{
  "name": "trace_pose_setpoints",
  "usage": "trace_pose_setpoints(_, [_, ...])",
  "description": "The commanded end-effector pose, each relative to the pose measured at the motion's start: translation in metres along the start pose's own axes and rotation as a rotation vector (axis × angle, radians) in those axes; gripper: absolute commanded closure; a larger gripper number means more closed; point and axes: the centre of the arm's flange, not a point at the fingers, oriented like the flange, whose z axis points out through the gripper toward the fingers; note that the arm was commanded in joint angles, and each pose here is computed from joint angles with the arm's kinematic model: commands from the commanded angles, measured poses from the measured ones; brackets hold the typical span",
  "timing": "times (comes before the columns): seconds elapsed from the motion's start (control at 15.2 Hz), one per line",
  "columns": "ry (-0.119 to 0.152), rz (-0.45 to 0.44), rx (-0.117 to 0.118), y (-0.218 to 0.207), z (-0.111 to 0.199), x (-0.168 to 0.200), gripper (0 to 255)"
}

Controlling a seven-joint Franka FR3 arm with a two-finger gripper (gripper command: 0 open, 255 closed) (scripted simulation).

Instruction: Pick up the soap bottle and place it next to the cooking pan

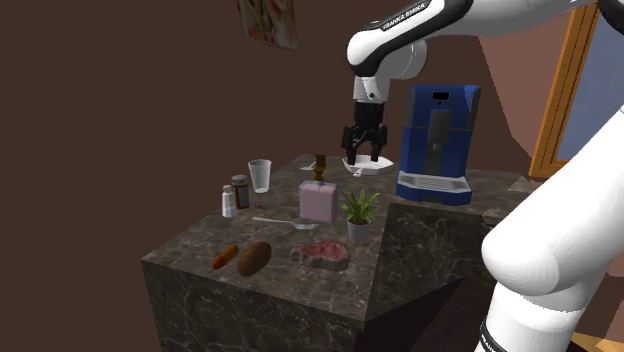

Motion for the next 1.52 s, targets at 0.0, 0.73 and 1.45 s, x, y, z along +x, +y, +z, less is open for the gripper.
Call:
trace_pose_setpoints(0.0, [0.003,-0.013,-0.011,0.004,0.016,0.021,0])
trace_pose_setpoints(0.73, [0.011,-0.078,-0.063,0.005,0.093,0.126,0])
trace_pose_setpoints(1.45, [0.011,-0.078,-0.063,0.007,0.133,0.127,0])
